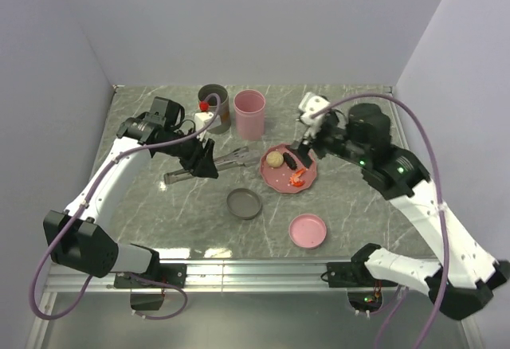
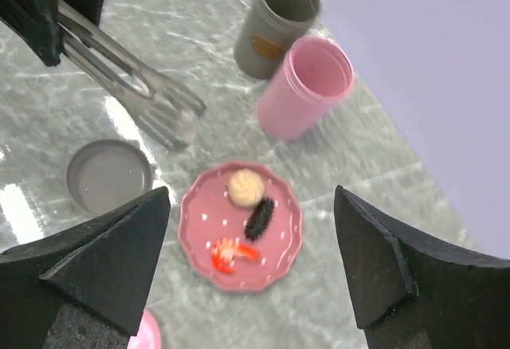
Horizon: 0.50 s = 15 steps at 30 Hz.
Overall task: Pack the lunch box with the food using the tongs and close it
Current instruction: Pass the clamp from the right arm to the left, then pick up the food using the clamp
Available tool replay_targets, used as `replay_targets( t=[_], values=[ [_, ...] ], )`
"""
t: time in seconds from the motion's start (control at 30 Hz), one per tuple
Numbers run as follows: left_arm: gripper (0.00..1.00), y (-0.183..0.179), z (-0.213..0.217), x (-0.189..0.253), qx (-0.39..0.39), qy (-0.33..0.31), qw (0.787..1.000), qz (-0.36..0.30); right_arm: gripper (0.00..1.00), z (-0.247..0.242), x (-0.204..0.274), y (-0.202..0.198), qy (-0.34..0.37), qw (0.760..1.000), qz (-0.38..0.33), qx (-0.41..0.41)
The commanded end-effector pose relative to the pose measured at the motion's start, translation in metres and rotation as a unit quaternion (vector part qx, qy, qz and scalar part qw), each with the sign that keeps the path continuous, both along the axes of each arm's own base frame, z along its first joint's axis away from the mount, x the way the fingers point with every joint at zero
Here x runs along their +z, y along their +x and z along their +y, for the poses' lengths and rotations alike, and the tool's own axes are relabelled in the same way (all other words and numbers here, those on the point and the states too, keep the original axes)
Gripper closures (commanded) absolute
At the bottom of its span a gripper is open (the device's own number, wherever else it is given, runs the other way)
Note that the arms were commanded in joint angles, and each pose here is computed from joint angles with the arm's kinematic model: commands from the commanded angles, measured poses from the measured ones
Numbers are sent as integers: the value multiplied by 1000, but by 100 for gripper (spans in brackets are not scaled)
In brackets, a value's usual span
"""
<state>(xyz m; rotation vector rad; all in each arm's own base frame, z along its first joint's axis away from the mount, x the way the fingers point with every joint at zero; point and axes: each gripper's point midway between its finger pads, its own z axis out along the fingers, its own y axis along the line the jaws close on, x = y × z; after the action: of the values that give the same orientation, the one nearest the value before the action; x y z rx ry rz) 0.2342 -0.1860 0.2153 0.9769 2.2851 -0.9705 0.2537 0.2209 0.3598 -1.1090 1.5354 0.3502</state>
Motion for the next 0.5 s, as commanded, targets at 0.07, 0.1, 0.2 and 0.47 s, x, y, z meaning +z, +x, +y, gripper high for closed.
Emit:
replay_targets(
  t=[0.07,0.1,0.2,0.47],
  values=[
    [41,14,-5,19,-4,17,997,-71,10,-34,-11,-15,60,997,46,-29],
    [40,17,-7,19,-9,18,997,-75,9,-40,-15,-13,63,996,51,-40],
    [39,27,-12,19,-9,38,994,-104,8,-62,-32,-9,68,992,70,-84],
    [39,53,-39,5,-35,120,977,-172,6,-98,-48,7,106,973,125,-161]
  ],
)
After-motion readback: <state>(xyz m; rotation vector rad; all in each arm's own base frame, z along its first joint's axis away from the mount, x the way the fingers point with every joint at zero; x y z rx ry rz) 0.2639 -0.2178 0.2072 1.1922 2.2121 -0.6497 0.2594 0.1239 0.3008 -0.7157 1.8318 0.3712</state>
